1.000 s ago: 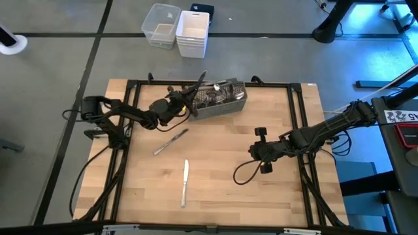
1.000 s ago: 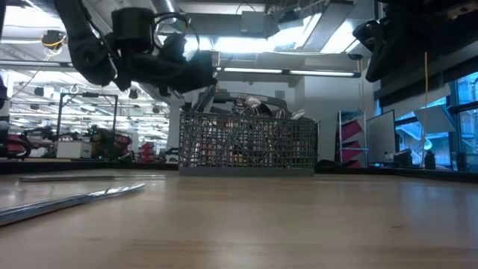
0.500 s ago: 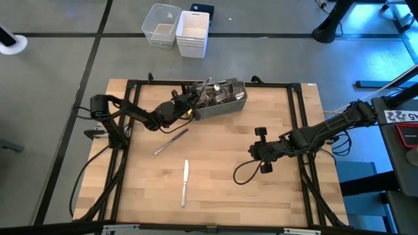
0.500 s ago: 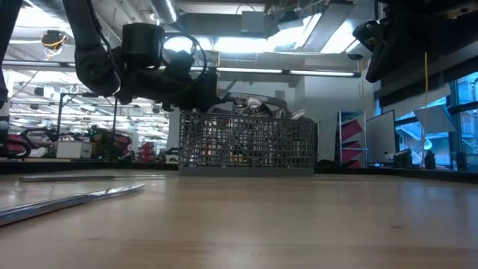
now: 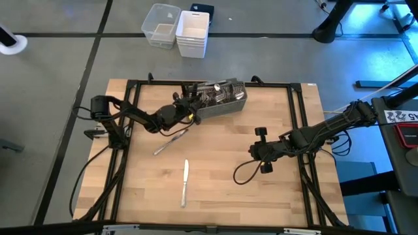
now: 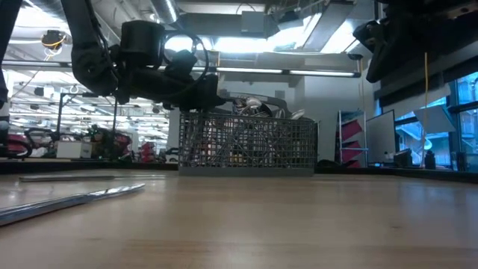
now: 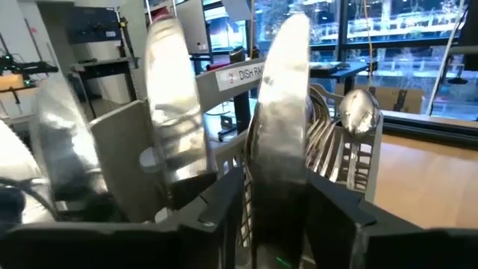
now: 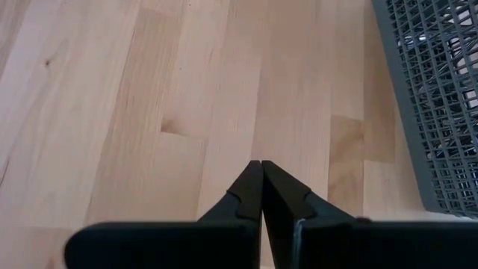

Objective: Sort silverware
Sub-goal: Put the silver table knife into the gray silverware organizer

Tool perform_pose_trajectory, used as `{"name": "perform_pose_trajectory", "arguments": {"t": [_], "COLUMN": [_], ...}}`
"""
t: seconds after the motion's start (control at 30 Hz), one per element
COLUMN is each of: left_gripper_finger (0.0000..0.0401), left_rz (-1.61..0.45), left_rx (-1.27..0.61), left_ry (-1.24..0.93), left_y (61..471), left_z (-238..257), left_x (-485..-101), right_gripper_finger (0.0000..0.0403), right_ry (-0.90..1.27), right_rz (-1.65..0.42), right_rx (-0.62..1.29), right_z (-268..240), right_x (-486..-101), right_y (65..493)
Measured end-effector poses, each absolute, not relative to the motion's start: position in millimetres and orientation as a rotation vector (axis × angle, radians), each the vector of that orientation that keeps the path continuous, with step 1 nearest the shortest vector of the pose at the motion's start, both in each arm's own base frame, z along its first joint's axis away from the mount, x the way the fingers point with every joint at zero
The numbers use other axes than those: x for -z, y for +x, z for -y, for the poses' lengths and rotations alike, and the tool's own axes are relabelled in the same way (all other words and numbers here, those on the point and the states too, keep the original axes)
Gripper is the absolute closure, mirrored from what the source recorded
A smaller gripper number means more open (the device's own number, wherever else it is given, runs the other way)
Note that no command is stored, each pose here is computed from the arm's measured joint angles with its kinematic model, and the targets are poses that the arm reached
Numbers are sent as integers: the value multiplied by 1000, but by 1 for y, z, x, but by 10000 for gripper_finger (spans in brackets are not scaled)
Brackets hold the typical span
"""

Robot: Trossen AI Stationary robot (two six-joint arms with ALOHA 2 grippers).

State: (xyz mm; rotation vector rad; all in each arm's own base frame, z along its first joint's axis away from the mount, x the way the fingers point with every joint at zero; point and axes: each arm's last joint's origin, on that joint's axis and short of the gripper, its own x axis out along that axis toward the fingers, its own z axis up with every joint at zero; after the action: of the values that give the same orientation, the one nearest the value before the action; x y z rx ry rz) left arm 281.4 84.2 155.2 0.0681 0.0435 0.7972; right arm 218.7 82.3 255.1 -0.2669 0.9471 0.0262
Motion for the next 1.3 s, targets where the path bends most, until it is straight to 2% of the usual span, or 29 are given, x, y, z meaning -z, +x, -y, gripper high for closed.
{"name": "perform_pose_trajectory", "arguments": {"t": [0.3,0.7,0.9,1.0,1.1,1.3], "left_gripper_finger": [255,256,256,256,256,256], "left_rz": [-53,131,-3,-96,-157,-201], "left_rx": [-786,-663,-524,-437,-313,-116], "left_ry": [125,73,-2,-126,-345,-715], "left_y": [282,272,260,250,243,232], "left_z": [-71,-34,1,19,39,81], "left_x": [-161,-212,-220,-217,-213,-212], "right_gripper_finger": [393,393,393,393,393,393], "right_ry": [-255,-254,-253,-248,-257,-302], "right_rz": [-954,-954,-950,-931,-891,-822], "right_rx": [-48,-48,-48,-51,-65,-99], "right_z": [-83,-83,-83,-84,-85,-87], "right_x": [-255,-255,-255,-256,-258,-262], "right_y": [219,219,219,220,223,228]}}
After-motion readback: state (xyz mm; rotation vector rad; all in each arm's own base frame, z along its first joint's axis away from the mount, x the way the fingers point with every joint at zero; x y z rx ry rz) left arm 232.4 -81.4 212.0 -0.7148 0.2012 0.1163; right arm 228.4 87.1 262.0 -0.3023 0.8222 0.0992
